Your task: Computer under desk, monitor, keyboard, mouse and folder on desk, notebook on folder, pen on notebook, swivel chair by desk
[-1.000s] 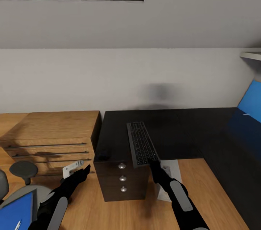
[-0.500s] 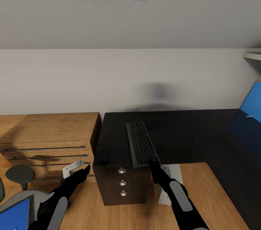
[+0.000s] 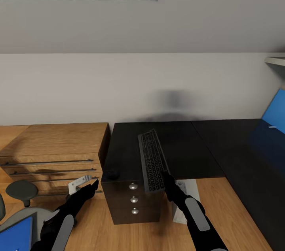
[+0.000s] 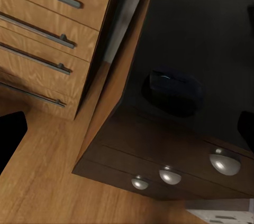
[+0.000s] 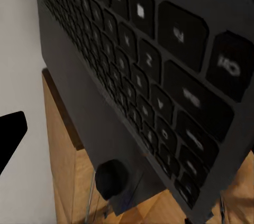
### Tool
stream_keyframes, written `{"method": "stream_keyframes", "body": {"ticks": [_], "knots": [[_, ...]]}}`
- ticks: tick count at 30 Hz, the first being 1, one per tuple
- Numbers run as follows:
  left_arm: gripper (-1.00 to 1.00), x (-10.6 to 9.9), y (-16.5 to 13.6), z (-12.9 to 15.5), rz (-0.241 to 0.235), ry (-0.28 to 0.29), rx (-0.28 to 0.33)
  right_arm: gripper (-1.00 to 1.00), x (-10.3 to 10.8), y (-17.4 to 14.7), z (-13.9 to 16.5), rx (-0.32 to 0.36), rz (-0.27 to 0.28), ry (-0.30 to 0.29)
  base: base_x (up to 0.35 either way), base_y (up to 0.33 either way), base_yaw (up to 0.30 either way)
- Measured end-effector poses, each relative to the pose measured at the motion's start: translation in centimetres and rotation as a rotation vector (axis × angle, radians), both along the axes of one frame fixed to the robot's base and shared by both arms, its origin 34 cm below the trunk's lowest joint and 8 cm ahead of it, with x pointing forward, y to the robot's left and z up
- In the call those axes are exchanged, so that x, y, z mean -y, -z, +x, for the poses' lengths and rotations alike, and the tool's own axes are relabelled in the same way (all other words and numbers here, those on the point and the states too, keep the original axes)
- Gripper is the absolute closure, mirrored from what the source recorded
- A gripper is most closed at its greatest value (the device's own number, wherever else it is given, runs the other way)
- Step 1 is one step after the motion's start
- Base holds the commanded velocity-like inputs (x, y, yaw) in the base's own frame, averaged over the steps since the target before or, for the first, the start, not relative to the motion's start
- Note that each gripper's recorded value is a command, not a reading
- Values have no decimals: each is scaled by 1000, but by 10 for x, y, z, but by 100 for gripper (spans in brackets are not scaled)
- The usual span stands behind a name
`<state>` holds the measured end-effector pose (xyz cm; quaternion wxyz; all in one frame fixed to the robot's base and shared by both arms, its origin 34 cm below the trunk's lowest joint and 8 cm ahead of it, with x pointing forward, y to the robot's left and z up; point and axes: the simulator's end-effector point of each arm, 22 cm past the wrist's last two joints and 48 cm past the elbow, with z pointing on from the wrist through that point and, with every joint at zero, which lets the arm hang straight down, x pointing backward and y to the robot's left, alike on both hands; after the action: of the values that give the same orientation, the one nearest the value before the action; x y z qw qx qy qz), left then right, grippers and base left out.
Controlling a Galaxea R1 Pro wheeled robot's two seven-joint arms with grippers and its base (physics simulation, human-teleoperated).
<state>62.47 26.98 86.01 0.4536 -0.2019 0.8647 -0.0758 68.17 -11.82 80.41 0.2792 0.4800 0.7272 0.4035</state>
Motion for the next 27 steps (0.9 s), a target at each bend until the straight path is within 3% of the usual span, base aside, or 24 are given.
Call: {"method": "stream_keyframes", "body": {"ticks": [11,27], "knots": [[-100,0,0,0,0,0,0,-100,0,0,0,-1,0,1,-272,-23,0],[-100,1,3,-1,0,2,-7,-100,2,1,0,0,-12,4,-273,-158,0]]}}
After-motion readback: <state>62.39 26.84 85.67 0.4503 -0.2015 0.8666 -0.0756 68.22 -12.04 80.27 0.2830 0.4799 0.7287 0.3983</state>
